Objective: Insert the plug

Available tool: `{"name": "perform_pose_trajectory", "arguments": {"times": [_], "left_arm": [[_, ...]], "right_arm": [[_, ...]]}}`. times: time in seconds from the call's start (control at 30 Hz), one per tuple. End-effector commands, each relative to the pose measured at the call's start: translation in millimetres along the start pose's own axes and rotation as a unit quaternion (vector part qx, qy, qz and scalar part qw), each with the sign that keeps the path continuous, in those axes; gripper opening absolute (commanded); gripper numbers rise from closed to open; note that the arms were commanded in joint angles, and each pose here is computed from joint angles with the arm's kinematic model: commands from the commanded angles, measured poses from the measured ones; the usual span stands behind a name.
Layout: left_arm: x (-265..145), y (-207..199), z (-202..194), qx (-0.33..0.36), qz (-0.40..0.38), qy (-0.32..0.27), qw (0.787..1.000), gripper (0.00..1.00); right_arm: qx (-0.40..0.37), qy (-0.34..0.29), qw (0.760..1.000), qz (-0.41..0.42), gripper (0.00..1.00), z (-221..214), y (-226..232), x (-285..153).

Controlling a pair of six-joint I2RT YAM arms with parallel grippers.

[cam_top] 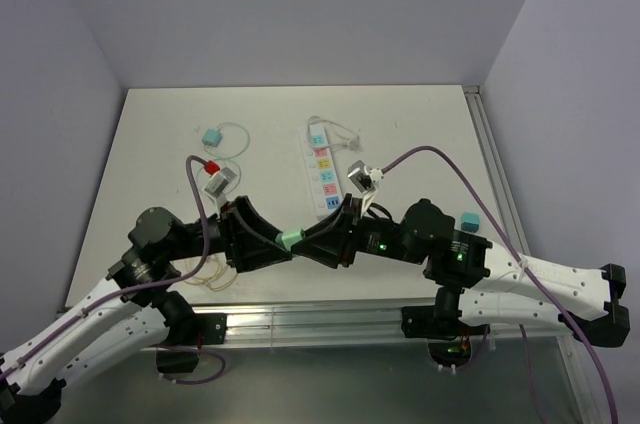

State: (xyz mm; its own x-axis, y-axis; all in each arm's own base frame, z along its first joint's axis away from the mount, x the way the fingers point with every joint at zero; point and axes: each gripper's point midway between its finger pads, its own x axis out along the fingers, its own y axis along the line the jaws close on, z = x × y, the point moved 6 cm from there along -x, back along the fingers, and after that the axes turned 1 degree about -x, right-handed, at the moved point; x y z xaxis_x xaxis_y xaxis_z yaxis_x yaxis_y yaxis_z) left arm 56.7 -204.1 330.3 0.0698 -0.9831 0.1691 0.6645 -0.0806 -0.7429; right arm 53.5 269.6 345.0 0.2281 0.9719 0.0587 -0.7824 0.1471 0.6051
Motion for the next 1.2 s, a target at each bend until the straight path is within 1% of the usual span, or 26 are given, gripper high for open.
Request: {"name": "perform_pose_trajectory", "arguments": {"times": [0.0,0.03,0.07,0.1,0.17,0.2,0.23,0.27,0.3,0.37,0.4,0.47,0.5,0.57,0.6,0.63,0.67,0.73,0.77,0.83,0.87,0.9,0.97,1.0,1.07,1.17], "left_arm": [[-6.9,14.6,22.7,0.007,0.144,-0.069,0.987,0.79],[-12.5,16.0,24.2,0.009,0.17,-0.079,0.982,0.86],[-16.8,13.9,29.4,0.02,0.188,-0.092,0.978,0.99],[-23.2,21.3,27.0,0.013,0.224,-0.095,0.97,0.99],[-35.3,20.9,37.8,0.022,0.264,-0.144,0.953,1.0],[-41.9,25.2,35.5,0.019,0.29,-0.146,0.946,0.99],[-47.9,23.0,37.1,0.023,0.3,-0.158,0.941,0.99],[-55.4,22.3,44.4,0.028,0.323,-0.186,0.927,0.99],[-61.9,24.1,43.1,0.024,0.343,-0.191,0.919,1.0],[-73.0,19.7,48.6,0.03,0.358,-0.223,0.906,1.0],[-75.8,18.2,48.8,0.033,0.358,-0.228,0.905,0.99],[-81.6,14.1,48.5,0.043,0.349,-0.242,0.904,0.99],[-84.5,11.8,48.2,0.046,0.344,-0.25,0.904,0.99],[-86.5,13.5,46.4,0.045,0.344,-0.255,0.903,0.98],[-87.0,14.2,45.5,0.045,0.345,-0.254,0.903,0.98],[-87.6,15.7,44.3,0.045,0.346,-0.253,0.902,0.98],[-88.0,16.5,43.6,0.044,0.349,-0.252,0.902,0.98],[-88.1,20.5,41.4,0.044,0.355,-0.247,0.9,0.98],[-87.8,21.5,40.3,0.043,0.357,-0.244,0.901,0.98],[-87.2,25.0,38.5,0.042,0.361,-0.239,0.9,0.98],[-87.1,26.2,37.7,0.041,0.362,-0.238,0.9,0.98],[-86.7,26.7,37.8,0.041,0.362,-0.238,0.9,0.98],[-86.7,28.8,37.0,0.041,0.364,-0.238,0.899,0.98],[-86.1,28.4,37.8,0.042,0.363,-0.239,0.9,0.98],[-86.3,30.5,38.6,0.045,0.368,-0.241,0.897,0.98],[-85.8,33.5,41.1,0.05,0.378,-0.243,0.892,0.98]], "right_arm": [[-0.017,-0.017,0.998,-0.056,0.0,15.8,-3.9,3.6],[-0.019,-0.018,0.997,-0.079,0.0,18.0,-8.9,4.2],[-0.02,-0.005,0.994,-0.112,0.0,14.7,-17.5,3.9],[-0.023,-0.018,0.988,-0.15,0.0,22.5,-24.4,7.8],[-0.027,-0.014,0.978,-0.205,0.0,28.3,-34.8,8.3],[-0.032,-0.012,0.968,-0.247,0.0,27.0,-47.2,13.6],[-0.033,-0.01,0.962,-0.27,0.0,28.3,-52.8,15.2],[-0.036,0.001,0.954,-0.298,0.0,27.5,-61.9,13.7],[-0.036,0.008,0.947,-0.319,0.0,29.2,-69.1,20.2],[-0.042,0.02,0.93,-0.364,0.0,34.7,-85.0,20.0],[-0.042,0.034,0.914,-0.401,0.0,34.3,-108.0,24.3],[-0.044,0.054,0.9,-0.431,0.0,40.8,-127.6,26.4],[-0.042,0.068,0.883,-0.463,0.0,42.0,-153.1,28.7],[-0.044,0.093,0.867,-0.488,0.0,43.1,-179.7,35.7],[-0.043,0.09,0.856,-0.508,0.0,49.3,-193.7,33.6],[-0.044,0.093,0.849,-0.519,0.0,51.5,-202.6,35.5],[-0.049,0.099,0.849,-0.517,0.0,57.5,-206.7,40.0],[-0.049,0.119,0.836,-0.533,0.0,55.6,-232.7,45.8],[-0.056,0.11,0.832,-0.541,0.0,66.5,-236.8,49.9],[-0.065,0.14,0.811,-0.564,0.0,62.1,-263.0,55.1],[-0.076,0.144,0.809,-0.566,0.0,72.8,-264.3,60.0],[-0.077,0.168,0.799,-0.572,0.0,63.8,-281.5,65.7],[-0.079,0.181,0.787,-0.585,0.0,66.9,-300.0,72.7],[-0.08,0.183,0.781,-0.591,0.0,68.4,-305.3,74.1],[-0.079,0.186,0.781,-0.591,0.0,71.4,-318.5,78.0],[-0.059,0.181,0.798,-0.572,0.0,75.8,-333.3,80.1]]}}
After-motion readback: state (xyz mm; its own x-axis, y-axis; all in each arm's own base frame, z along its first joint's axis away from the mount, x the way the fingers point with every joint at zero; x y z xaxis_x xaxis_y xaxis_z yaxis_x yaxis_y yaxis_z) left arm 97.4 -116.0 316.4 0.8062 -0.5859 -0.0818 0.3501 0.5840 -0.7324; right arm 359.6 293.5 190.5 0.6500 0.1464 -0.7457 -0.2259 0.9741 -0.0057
